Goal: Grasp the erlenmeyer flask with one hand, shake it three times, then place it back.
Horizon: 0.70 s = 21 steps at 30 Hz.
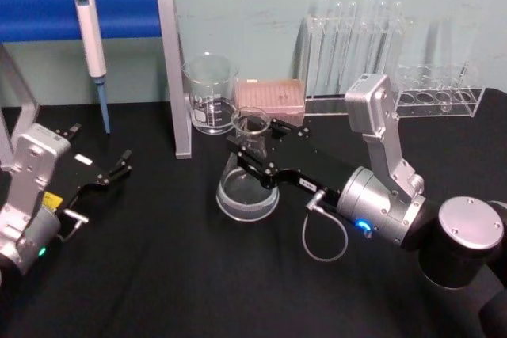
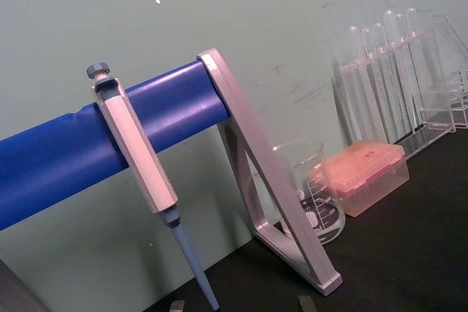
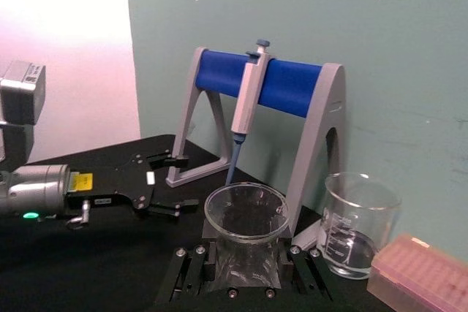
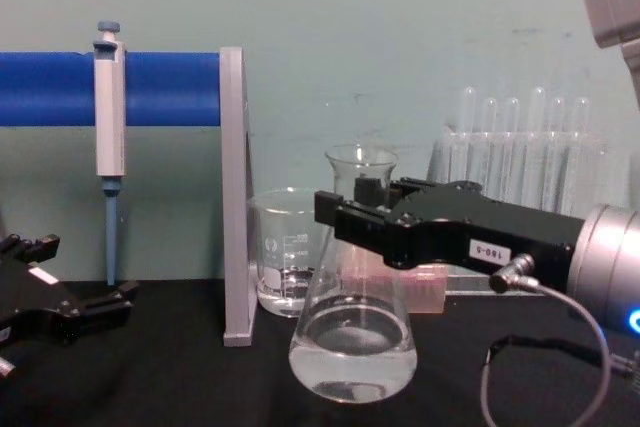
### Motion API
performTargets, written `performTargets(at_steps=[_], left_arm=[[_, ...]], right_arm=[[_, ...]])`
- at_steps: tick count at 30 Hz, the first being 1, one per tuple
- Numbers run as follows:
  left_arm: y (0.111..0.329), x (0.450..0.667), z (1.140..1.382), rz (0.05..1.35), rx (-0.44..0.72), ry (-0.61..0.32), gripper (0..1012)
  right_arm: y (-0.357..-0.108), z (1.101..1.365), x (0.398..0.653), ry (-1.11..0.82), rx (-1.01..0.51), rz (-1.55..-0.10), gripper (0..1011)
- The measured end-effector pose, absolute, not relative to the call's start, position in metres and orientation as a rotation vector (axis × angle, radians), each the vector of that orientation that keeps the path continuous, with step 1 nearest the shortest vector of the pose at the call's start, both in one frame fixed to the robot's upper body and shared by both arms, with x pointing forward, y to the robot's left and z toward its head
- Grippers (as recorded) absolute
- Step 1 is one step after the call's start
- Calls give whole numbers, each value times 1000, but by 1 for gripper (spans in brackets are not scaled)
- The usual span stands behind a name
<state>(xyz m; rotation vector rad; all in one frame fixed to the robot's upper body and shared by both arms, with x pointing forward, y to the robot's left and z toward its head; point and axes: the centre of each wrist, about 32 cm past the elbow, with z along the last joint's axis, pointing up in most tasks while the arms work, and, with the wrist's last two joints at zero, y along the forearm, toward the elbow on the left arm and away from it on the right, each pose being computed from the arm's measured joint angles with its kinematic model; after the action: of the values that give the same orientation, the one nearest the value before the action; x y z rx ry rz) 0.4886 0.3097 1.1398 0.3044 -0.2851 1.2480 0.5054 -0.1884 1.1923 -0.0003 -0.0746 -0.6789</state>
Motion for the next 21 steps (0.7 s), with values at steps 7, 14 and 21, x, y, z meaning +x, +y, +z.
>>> performTargets(at_steps=[7,14,21], left_arm=[[310,489,1140,1248,304,-285,1001],[310,489,1140,1248,304,-285,1001],[310,489,1140,1248,304,-285,1001]], right_arm=[[-192,1189,509,-78,-5,-625,457],[-196,1183,512,-74,-29,-591,457],[-200,1175,515,-80,-57,-555,457]])
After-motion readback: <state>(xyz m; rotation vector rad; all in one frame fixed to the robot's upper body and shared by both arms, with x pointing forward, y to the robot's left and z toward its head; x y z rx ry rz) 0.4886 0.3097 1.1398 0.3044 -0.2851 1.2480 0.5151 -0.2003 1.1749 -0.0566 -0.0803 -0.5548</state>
